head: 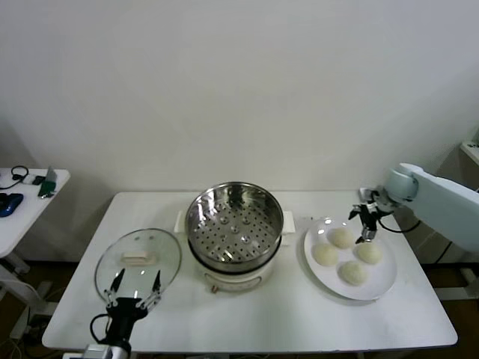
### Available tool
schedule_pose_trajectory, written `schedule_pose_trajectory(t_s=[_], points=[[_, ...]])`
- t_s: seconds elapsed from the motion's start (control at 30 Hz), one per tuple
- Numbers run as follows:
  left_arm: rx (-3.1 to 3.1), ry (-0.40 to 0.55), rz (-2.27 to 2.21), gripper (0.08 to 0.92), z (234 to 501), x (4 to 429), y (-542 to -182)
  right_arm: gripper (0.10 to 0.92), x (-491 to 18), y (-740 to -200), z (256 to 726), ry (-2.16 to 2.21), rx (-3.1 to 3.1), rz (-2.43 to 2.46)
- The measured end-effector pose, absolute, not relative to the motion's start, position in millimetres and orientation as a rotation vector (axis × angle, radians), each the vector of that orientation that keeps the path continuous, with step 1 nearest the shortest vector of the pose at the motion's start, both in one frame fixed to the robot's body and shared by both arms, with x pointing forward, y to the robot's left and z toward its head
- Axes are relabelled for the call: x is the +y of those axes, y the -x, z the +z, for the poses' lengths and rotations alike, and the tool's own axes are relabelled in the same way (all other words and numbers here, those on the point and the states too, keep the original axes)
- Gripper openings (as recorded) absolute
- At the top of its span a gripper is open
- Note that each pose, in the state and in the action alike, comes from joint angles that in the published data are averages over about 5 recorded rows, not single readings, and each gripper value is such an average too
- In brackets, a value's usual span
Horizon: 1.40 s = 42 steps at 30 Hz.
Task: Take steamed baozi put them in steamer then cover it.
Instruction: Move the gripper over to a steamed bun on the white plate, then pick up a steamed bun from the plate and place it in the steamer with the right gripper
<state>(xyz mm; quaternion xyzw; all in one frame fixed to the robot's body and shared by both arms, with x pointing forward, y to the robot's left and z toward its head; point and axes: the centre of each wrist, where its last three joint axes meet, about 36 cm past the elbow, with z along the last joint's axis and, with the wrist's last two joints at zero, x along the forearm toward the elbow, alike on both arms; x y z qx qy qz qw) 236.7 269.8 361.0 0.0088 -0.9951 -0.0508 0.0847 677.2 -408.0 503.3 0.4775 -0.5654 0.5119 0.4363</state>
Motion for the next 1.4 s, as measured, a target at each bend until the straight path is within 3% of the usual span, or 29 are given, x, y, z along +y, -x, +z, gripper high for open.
schedule_pose_trajectory(t_s=[0.57,0.77,0.97,1.2,1.4], points=[[-2.954,-0.026,-0.164,0.823,355.6,270.5,-235.5,0.817,-385.5,-694.8,458.8,-1.186,-1.338,1.273],[-2.952,-0.028,-0.164,0.823,354.4,270.6,-235.7,0.715,-383.1,-697.5,452.0,-1.183,-1.347,1.273],[-2.953,-0.031,-0.164,0.823,353.4,270.5,-237.6,0.674,-381.4,-699.1,453.0,-1.189,-1.350,1.281],[-2.955,-0.033,-0.164,0.823,353.6,270.4,-237.7,0.659,-377.4,-703.0,476.1,-1.218,-1.345,1.327],[-2.958,-0.028,-0.165,0.823,353.8,268.5,-237.1,0.645,-347.5,-712.6,541.8,-1.308,-1.342,1.464]])
